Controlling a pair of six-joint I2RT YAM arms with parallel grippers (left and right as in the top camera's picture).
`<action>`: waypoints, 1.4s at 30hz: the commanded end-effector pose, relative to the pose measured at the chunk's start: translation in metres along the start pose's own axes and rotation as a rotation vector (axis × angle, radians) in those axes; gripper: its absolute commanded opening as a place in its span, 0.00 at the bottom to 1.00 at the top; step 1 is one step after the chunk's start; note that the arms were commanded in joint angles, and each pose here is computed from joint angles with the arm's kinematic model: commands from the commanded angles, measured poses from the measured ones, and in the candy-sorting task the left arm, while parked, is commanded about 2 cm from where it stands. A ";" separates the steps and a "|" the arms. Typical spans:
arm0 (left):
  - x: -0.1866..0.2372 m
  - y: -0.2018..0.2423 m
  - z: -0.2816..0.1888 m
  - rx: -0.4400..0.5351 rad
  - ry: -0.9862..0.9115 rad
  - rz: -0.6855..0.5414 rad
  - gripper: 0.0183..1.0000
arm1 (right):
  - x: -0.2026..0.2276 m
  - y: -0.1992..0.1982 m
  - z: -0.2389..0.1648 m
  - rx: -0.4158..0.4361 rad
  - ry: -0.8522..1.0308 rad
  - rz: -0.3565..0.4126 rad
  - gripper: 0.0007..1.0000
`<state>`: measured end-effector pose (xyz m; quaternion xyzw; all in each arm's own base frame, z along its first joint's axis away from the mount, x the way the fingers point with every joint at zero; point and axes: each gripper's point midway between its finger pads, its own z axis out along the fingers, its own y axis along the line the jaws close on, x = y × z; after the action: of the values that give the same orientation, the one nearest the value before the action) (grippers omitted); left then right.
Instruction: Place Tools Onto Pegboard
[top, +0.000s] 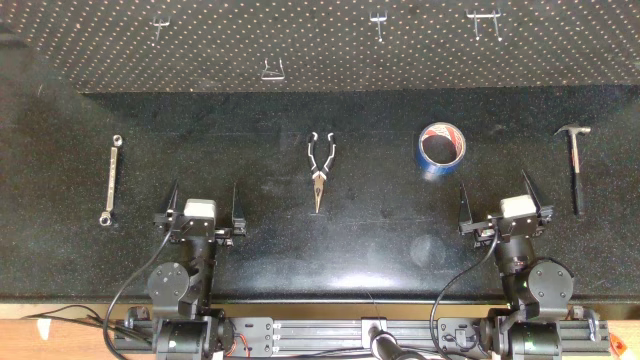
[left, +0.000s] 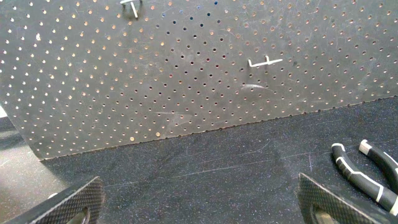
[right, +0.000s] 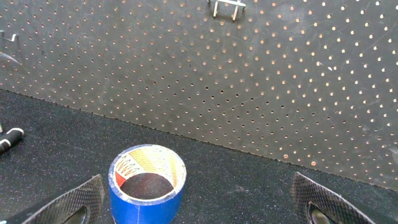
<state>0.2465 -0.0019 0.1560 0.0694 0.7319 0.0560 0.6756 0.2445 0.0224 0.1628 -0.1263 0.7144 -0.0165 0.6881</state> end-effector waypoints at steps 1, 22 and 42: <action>-0.004 -0.004 0.001 0.024 -0.021 -0.015 1.00 | 0.002 -0.001 0.000 0.007 0.003 -0.007 0.98; 0.036 0.148 -0.005 -0.368 1.005 -0.099 0.99 | 0.002 -0.001 0.000 0.007 0.003 -0.007 0.98; 0.133 0.222 -0.020 -0.191 1.201 -0.200 0.99 | 0.002 -0.001 0.000 0.007 0.003 -0.007 0.98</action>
<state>0.2019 0.2258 0.0609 -0.1236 0.9793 0.0913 0.1320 0.2445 0.0224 0.1628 -0.1261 0.7144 -0.0167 0.6881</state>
